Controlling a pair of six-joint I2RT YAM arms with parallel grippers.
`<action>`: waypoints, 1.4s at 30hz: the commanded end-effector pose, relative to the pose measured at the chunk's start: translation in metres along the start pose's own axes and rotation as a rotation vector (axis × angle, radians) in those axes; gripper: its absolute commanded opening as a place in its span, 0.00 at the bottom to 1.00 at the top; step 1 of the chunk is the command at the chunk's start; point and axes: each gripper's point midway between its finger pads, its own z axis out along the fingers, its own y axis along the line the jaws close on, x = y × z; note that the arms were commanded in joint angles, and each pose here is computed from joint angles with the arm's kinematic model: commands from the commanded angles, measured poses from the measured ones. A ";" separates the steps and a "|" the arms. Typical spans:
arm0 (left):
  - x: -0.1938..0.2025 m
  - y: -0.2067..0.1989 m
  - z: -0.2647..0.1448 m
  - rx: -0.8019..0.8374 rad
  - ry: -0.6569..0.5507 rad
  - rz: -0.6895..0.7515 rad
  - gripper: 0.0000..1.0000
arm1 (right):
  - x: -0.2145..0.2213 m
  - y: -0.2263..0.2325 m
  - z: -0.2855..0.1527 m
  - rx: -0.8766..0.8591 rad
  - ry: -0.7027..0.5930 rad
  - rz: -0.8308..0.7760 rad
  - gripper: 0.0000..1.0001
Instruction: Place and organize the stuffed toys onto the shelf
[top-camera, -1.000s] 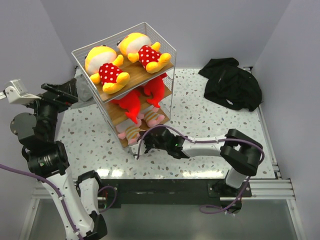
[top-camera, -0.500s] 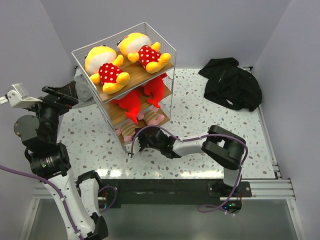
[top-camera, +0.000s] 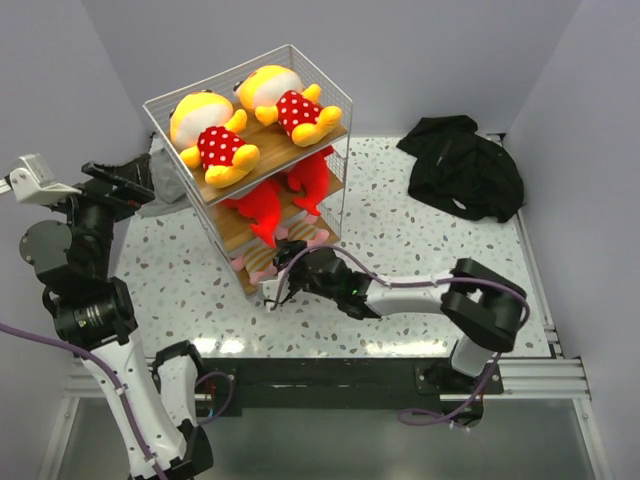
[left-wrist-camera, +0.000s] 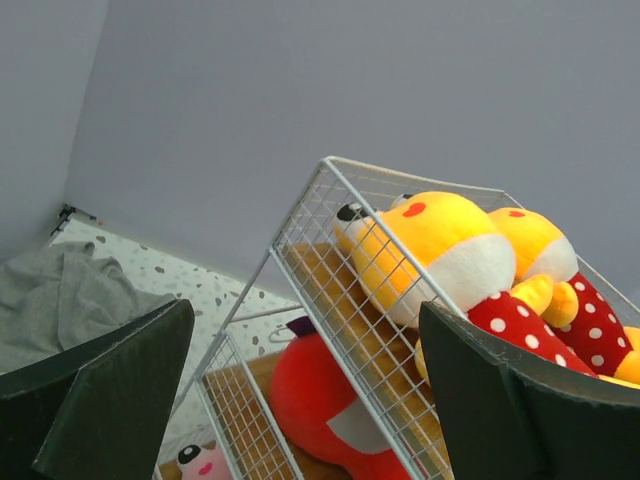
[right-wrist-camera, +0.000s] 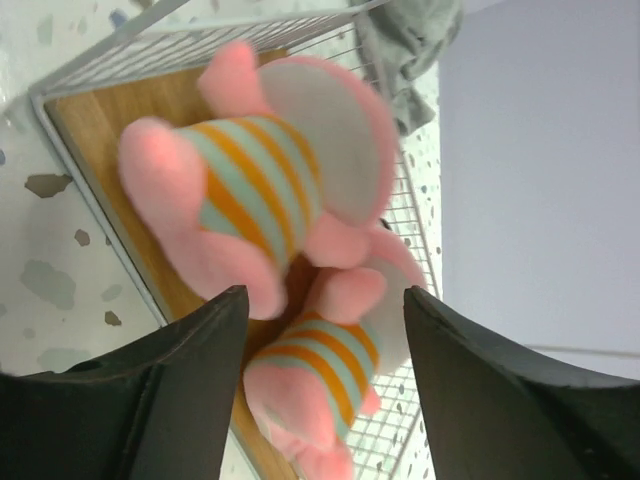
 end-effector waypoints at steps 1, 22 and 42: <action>-0.042 -0.042 -0.001 0.141 -0.076 0.154 0.99 | -0.035 -0.037 -0.038 0.056 -0.096 0.233 0.68; -0.058 -0.138 0.121 0.527 0.149 0.191 0.93 | -0.060 -0.071 -0.152 0.159 -0.085 1.153 0.63; -0.004 -0.226 -0.002 0.920 0.249 0.231 0.89 | -0.037 -0.087 -0.226 0.344 -0.016 1.404 0.62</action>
